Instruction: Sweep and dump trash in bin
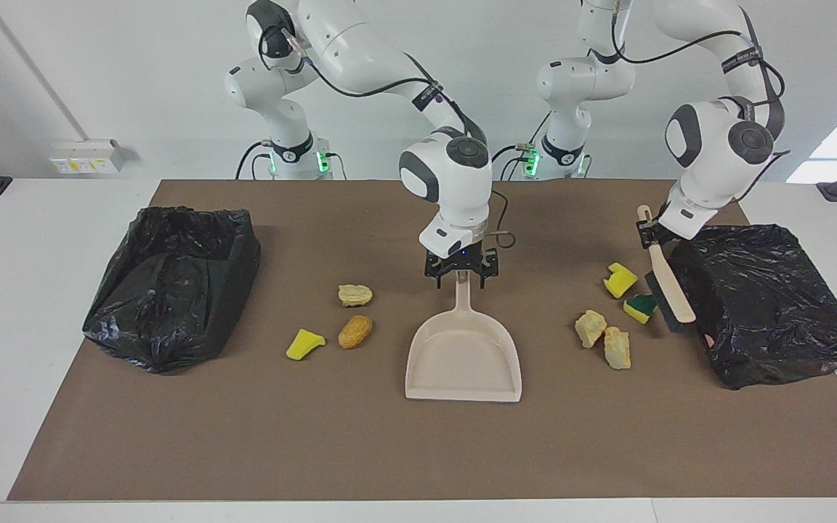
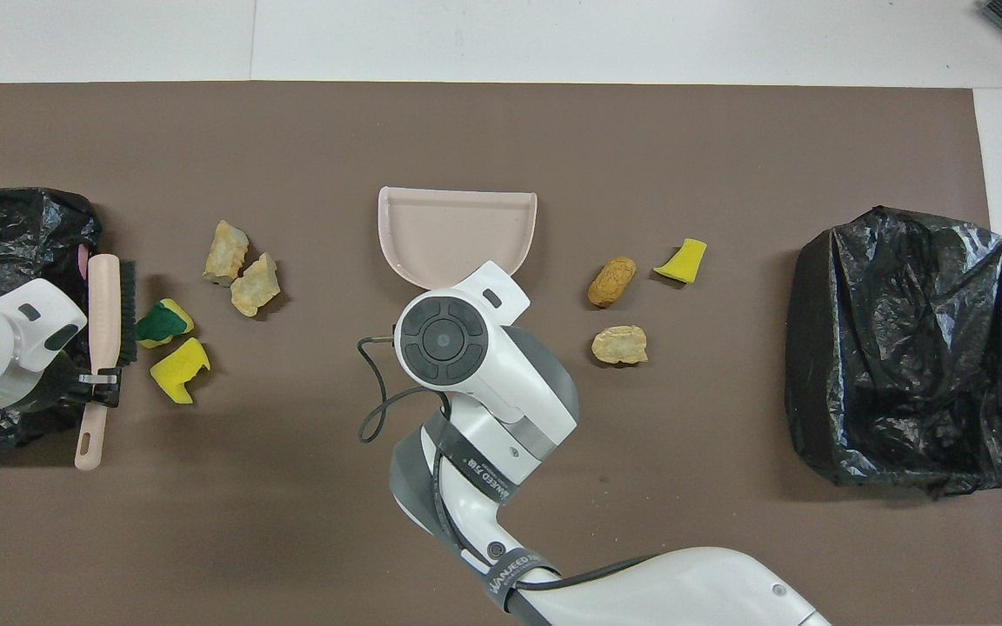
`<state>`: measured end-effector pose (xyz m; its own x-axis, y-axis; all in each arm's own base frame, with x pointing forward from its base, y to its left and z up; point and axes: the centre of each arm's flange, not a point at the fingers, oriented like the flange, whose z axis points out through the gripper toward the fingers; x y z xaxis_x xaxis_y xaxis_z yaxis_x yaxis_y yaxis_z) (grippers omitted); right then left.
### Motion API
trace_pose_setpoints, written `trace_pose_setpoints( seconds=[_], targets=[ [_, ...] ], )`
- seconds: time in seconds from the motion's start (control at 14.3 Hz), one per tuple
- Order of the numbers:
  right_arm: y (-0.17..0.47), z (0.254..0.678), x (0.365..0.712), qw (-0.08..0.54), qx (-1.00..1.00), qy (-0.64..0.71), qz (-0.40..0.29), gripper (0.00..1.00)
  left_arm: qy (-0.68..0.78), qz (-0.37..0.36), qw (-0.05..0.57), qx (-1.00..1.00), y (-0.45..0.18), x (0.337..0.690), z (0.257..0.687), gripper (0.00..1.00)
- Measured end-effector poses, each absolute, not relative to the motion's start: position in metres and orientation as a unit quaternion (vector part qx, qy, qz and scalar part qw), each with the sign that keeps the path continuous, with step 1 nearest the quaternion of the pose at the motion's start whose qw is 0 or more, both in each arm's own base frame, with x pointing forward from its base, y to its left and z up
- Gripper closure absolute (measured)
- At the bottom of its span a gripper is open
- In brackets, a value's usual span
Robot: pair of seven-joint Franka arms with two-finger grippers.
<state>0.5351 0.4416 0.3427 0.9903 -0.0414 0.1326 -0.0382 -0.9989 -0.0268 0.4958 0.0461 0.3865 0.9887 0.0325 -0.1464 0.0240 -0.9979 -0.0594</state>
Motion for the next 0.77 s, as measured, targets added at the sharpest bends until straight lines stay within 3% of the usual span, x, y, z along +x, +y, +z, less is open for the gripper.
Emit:
trace_pose_setpoints(
  seconds=[0.07,0.21,0.28,0.49,0.77],
  targets=[
    [0.441,0.343,0.535,0.011,-0.997,0.019,-0.067,0.22,-0.016,0.072,0.030,-0.997,0.049,0.497,0.384,0.74],
    [0.441,0.342,0.535,0.008,-0.998,0.019,-0.067,0.23,-0.015,0.074,0.030,-0.997,0.049,0.497,0.381,0.74],
    [0.440,0.342,0.535,0.007,-0.998,0.018,-0.067,0.30,-0.013,0.077,0.030,-0.996,0.047,0.495,0.377,0.74],
    [0.443,0.344,0.532,0.004,-0.998,0.014,-0.065,0.65,-0.004,0.089,0.032,-0.996,0.034,0.489,0.368,0.74],
    [0.442,0.351,0.530,-0.002,-0.998,0.014,-0.062,0.69,-0.012,0.101,0.042,-0.994,-0.011,0.481,0.365,0.74]
  ],
)
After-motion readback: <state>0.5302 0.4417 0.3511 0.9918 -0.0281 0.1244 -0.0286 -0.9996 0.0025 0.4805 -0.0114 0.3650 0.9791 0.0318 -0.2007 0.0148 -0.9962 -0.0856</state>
